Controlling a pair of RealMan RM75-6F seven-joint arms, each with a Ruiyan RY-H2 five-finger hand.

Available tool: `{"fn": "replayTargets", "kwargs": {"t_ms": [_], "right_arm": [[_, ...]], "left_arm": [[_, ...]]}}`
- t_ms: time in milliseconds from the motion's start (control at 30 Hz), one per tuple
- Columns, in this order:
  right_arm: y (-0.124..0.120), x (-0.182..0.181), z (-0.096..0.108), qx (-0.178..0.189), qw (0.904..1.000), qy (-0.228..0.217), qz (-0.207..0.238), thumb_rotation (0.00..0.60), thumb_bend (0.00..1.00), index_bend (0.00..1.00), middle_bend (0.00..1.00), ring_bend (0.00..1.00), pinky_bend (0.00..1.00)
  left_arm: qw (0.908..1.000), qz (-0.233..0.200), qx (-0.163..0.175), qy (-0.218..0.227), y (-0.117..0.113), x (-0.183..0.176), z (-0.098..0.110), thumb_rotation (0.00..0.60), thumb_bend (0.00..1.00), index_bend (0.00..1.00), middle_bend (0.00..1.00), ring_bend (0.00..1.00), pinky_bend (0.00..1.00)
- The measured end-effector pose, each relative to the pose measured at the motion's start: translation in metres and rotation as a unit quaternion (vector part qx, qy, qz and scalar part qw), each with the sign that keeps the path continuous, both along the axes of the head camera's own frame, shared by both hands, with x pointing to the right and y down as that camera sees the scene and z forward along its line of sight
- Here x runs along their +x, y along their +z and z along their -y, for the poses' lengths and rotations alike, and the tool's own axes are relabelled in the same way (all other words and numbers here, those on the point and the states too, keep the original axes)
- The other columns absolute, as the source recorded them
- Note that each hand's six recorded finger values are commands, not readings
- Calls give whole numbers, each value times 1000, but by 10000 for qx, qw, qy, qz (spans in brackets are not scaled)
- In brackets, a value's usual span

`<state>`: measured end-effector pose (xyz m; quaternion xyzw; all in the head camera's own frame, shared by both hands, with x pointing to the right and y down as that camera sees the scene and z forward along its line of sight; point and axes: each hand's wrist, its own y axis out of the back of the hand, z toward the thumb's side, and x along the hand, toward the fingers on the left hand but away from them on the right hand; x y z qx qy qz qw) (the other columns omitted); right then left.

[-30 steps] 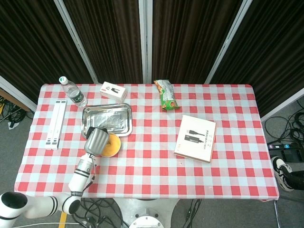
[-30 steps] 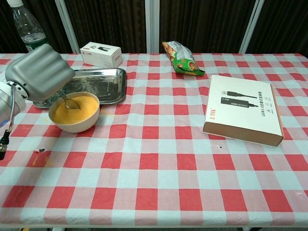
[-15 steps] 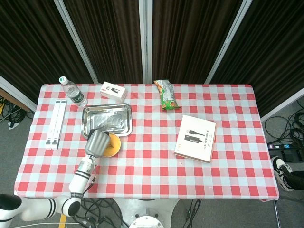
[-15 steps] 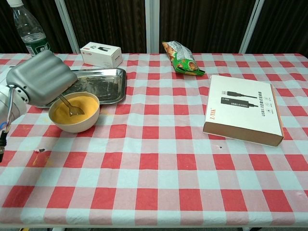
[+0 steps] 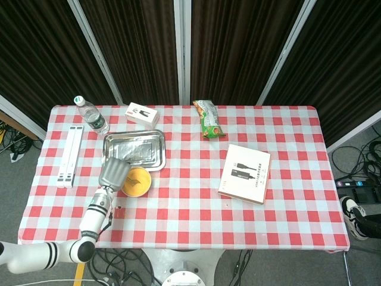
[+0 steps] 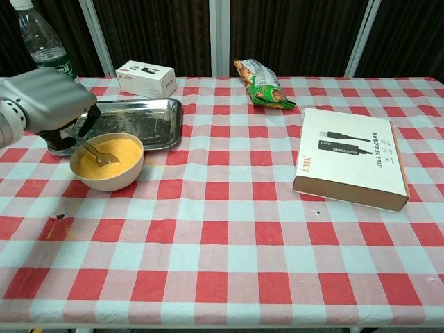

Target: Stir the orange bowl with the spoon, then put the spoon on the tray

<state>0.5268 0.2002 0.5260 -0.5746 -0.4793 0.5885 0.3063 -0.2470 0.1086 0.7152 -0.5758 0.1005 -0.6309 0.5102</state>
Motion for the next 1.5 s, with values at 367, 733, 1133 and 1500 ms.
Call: {"fn": "replayTargets", "kwargs": {"t_ms": [367, 733, 1133, 1500], "right_arm": [[0, 0, 0, 6, 10000, 2, 2, 600, 168, 85, 217, 0, 130], [0, -2, 1, 5, 10000, -18, -5, 600, 168, 85, 217, 0, 130], [-2, -2, 0, 15, 10000, -7, -9, 600, 168, 86, 217, 0, 130], [-1, -1, -1, 8, 10000, -30, 10, 600, 168, 85, 217, 0, 130]], "left_arm": [[9944, -448, -617, -737, -8, -15, 18, 600, 450, 719, 1000, 938, 939], [9945, -471, -533, -769, -15, -22, 21, 600, 451, 720, 1000, 938, 939], [9859, 165, 1315, 1018, -33, 3, 8, 600, 449, 720, 1000, 937, 939], [9437, 674, 2462, 2103, -23, 5, -18, 600, 453, 720, 1000, 939, 942]]}}
